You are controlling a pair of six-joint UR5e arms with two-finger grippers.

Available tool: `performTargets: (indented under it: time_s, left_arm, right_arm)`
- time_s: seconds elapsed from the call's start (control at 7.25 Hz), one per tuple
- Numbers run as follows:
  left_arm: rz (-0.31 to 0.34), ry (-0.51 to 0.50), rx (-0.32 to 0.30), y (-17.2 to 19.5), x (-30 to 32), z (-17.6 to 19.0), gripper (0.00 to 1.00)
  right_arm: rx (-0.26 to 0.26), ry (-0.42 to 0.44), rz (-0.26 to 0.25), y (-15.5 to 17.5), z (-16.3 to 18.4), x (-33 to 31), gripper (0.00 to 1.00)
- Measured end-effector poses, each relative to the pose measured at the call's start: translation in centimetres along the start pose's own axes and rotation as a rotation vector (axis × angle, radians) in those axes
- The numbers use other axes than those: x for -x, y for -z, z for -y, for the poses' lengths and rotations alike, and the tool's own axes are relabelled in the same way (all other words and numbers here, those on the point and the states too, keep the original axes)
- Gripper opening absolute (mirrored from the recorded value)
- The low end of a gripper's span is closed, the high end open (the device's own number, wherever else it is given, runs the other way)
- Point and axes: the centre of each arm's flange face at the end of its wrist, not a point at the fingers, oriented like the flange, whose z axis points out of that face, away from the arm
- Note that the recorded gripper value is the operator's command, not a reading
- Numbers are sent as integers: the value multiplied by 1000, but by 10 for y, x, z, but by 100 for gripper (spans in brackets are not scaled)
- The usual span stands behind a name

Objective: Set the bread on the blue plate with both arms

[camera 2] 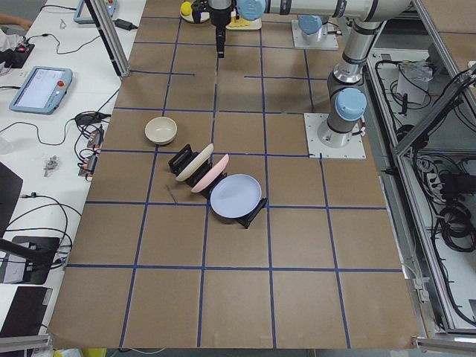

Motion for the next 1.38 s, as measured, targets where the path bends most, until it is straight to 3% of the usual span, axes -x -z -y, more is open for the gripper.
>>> performTargets:
  time_s: [0.14, 0.41, 0.69, 0.97, 1.1, 1.38]
  left_arm:
    - [-5, -25, 4, -1, 45, 7, 100]
    - [-28, -64, 9, -3, 163, 9, 100]
    - [-64, -76, 17, -7, 295, -19, 100]
    - [-101, -62, 23, -23, 415, -61, 100]
    - [-144, -69, 36, -49, 468, -72, 100]
    - [-236, -66, 49, -115, 563, -70, 100]
  right_arm:
    - [2, -8, 2, -6, -4, -2, 97]
    - [7, -28, 0, -16, -10, -6, 37]
    - [29, -57, -4, -20, -14, -6, 9]
    - [108, -129, -30, -15, -18, -11, 8]
    - [147, -184, -42, -2, -13, -18, 8]
    - [207, -235, -16, 42, 11, -30, 8]
